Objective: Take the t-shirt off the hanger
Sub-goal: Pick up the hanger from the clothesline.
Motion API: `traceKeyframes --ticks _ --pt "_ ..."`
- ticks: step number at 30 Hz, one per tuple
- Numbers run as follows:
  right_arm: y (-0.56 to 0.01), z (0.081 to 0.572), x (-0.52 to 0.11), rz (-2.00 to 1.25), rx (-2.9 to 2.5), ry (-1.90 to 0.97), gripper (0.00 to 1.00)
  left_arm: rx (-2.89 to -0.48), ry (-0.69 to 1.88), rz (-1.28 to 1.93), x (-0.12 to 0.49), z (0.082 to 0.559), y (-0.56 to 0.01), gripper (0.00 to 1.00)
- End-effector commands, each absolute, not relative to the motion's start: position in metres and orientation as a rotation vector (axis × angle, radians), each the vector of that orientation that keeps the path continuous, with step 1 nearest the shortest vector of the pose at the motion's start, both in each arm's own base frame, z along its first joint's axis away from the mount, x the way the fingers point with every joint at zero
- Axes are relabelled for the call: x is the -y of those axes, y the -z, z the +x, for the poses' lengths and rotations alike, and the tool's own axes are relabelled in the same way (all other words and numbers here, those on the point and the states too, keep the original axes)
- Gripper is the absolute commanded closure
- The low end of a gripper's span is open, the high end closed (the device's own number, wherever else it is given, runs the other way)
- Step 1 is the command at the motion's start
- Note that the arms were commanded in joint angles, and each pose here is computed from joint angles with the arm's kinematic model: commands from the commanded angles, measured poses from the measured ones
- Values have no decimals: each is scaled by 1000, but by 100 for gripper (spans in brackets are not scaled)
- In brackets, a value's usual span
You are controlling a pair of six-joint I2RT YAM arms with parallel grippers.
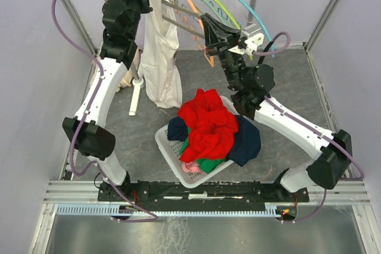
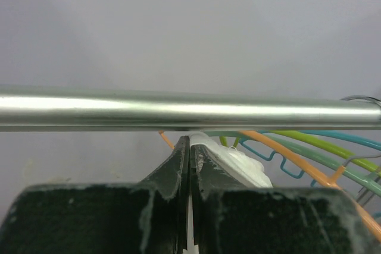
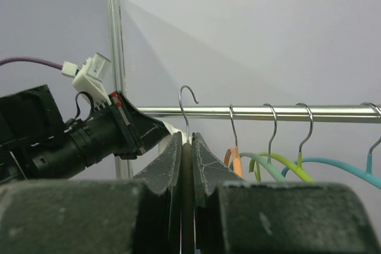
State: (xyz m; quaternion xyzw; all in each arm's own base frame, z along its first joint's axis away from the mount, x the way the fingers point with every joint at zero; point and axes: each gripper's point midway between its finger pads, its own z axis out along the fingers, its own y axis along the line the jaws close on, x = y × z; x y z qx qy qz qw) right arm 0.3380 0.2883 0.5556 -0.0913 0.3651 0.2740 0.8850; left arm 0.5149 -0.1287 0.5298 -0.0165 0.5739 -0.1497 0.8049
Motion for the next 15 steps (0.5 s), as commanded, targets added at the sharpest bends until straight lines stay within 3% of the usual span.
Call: traceKeyframes --ticks 1,15 --pt "-593 309 -261 -152 -642 -564 98 -1195 247 -78 116 524 -545 97" --pt "-593 293 -250 -186 -661 -562 98 -1269 163 -198 101 556 -515 97"
